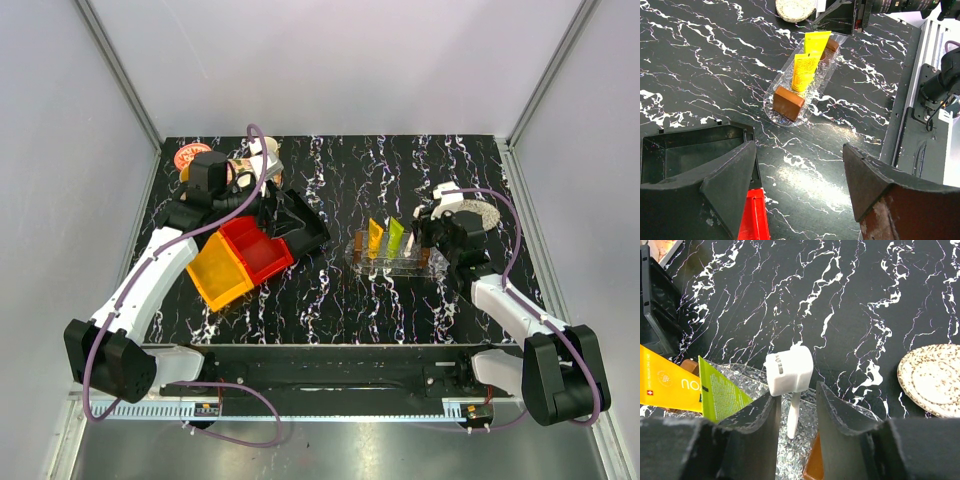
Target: Prepare toiletry sets of a toothbrush and toothpaste on the tray
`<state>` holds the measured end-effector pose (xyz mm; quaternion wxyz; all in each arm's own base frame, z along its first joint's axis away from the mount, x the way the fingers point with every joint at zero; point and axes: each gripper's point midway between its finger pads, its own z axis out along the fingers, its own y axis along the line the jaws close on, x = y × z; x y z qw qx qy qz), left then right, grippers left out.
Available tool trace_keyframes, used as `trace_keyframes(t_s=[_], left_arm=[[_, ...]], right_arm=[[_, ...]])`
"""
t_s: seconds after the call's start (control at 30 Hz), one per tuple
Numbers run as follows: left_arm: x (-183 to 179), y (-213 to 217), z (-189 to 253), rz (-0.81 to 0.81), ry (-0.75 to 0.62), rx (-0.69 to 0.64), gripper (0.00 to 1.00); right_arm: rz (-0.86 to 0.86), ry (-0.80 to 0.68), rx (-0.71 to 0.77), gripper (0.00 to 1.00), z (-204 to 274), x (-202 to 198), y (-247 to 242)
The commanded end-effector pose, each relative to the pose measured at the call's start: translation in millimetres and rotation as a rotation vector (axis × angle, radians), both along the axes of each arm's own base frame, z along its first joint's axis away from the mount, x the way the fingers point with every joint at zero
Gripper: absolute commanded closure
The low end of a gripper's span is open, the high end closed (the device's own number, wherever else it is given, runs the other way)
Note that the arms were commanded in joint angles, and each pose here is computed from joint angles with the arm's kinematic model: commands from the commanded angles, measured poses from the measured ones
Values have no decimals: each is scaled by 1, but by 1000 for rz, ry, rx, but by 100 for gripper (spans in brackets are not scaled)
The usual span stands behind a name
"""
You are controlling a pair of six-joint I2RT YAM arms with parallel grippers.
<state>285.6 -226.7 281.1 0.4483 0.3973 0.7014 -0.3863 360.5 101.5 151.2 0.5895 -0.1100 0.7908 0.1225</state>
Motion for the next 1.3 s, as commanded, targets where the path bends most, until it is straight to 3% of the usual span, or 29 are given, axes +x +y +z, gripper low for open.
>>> trace_keyframes(t_s=[0.0, 1.27], left_arm=[[-1, 0, 7, -23, -42, -16, 26], [-2, 3, 7, -23, -45, -11, 26]], right_arm=[[13, -23, 10, 60, 10, 2, 1], [-6, 10, 20, 48, 10, -1, -9]])
